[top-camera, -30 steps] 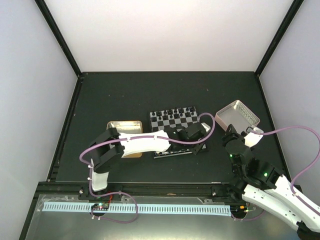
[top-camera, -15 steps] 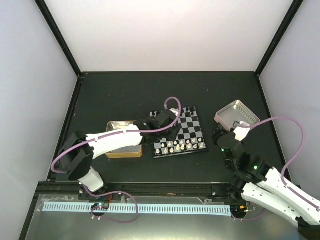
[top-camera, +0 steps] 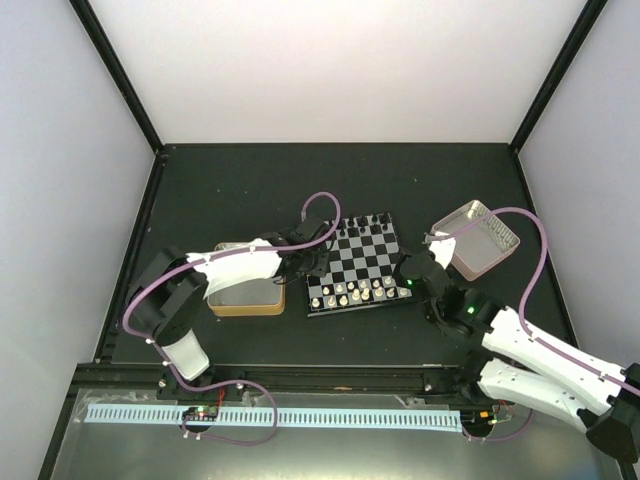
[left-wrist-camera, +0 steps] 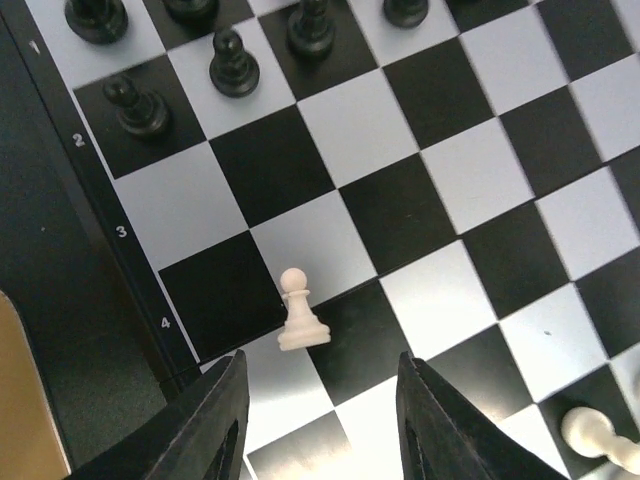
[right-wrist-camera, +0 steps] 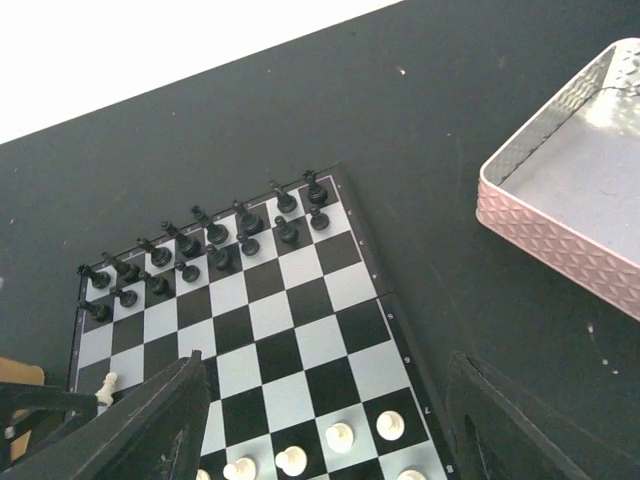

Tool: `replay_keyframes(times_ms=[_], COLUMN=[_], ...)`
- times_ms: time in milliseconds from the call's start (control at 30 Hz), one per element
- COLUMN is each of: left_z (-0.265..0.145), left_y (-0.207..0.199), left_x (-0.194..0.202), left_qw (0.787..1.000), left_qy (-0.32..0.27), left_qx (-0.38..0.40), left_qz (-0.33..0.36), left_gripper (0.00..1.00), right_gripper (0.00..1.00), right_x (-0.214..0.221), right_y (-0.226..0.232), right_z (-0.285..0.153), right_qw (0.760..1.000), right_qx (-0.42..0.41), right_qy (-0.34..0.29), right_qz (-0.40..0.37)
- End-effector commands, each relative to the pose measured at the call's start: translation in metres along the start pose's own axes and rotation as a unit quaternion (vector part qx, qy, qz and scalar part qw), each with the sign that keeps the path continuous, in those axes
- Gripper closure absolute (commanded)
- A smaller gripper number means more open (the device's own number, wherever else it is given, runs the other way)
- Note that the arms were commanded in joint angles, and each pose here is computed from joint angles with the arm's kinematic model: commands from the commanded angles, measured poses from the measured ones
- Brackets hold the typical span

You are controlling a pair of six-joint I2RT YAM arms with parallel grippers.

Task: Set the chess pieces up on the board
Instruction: Pick up the chess piece from the chessboard.

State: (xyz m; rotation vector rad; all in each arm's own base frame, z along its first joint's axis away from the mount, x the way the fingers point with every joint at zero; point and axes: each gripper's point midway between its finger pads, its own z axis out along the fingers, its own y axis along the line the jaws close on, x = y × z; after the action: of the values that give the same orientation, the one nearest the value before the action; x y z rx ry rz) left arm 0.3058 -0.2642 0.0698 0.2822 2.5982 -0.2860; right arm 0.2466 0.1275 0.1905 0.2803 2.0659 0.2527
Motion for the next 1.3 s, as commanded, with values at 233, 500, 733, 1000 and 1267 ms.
replay_keyframes(times_ms=[233,500,733,1000,1267], left_z=[0.023,0.032,0.037,0.033,-0.006], left_y=[0.003,0.004,0.006,0.007,-0.015], left_x=[0.007,0.004,0.006,0.007,-0.008], left_qw=[0.999,0.999,0.999,0.999,0.997], left_qy=[0.035,0.038,0.044,0.044,-0.003], left_qx=[0.005,-0.007,-0.014,-0.014,0.068], left_qz=[-0.011,-0.006,-0.004,-0.006,0.025], left_gripper=[0.64,0.65,0.73,0.85,0.88], right_gripper=[0.35,0.35,0.36,0.36,0.35], right_x=[-0.010,-0.013,-0.015,-0.018,-0.002], right_y=[0.018,0.018,0.017,0.022,0.063], right_z=[0.001,-0.002,-0.004,-0.007,-0.004], right_qw=[1.000,1.000,0.999,0.999,0.985], right_qx=[-0.023,-0.025,-0.026,-0.041,-0.158], right_qy=[-0.003,-0.006,-0.008,-0.006,0.063], right_qz=[0.015,0.017,0.018,0.022,0.007])
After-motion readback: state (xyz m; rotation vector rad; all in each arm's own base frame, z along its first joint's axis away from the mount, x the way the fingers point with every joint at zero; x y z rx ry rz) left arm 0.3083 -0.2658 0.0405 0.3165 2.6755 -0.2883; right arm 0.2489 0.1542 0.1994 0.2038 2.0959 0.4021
